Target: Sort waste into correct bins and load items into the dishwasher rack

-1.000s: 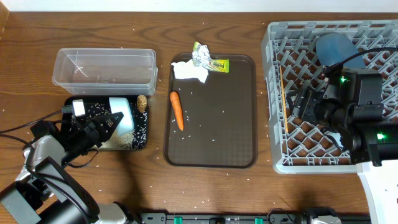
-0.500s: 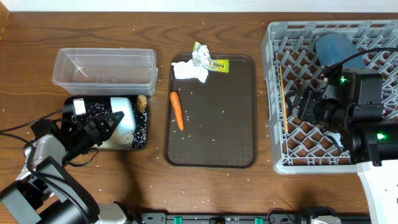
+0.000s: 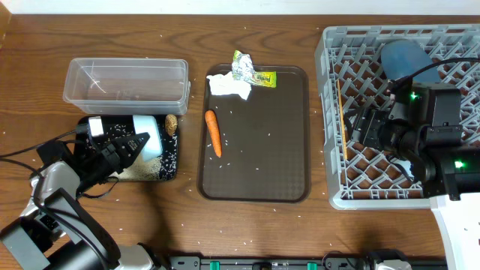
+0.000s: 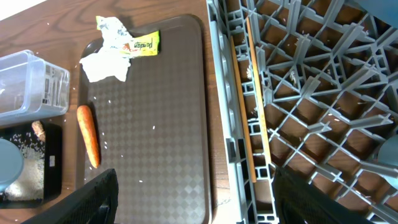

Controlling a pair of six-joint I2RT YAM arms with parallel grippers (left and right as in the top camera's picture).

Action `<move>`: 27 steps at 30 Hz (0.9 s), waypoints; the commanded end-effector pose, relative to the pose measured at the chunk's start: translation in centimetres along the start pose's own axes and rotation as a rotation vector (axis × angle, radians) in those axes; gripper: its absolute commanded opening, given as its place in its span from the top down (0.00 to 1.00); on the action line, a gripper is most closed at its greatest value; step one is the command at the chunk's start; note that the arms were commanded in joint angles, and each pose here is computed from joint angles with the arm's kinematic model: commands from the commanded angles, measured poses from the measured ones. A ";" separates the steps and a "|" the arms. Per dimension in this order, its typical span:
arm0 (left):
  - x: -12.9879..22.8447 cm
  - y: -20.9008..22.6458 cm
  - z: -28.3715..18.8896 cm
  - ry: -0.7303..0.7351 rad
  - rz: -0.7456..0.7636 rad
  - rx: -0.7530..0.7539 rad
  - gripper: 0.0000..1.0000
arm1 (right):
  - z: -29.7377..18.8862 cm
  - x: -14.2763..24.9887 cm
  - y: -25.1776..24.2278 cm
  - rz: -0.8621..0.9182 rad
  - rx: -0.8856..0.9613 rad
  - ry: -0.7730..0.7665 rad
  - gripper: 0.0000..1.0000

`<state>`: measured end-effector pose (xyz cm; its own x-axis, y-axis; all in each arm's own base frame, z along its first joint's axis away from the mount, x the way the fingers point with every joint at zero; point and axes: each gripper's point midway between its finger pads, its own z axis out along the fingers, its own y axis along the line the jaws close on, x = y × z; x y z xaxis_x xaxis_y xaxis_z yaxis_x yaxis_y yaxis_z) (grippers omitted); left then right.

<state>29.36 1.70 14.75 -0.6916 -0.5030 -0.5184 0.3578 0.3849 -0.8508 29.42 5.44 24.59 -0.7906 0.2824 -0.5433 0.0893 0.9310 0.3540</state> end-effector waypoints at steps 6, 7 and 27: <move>0.5 -0.5 1.0 0.038 -0.041 0.016 0.94 | -0.9 -0.4 0.2 0.007 -0.012 -0.028 0.27; 0.5 -0.5 0.9 0.035 -0.042 0.016 0.94 | -0.9 -0.4 0.2 0.007 -0.013 -0.028 0.27; 0.6 -2.3 1.2 0.037 -0.101 0.058 0.94 | -2.2 -0.5 0.5 -0.005 -0.027 -0.067 0.27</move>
<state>29.11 0.83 14.86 -0.7432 -0.5293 -0.4092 0.2787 0.3110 -0.9086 28.55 5.41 26.13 -0.7602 0.2847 -0.5840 0.0686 0.9290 0.3636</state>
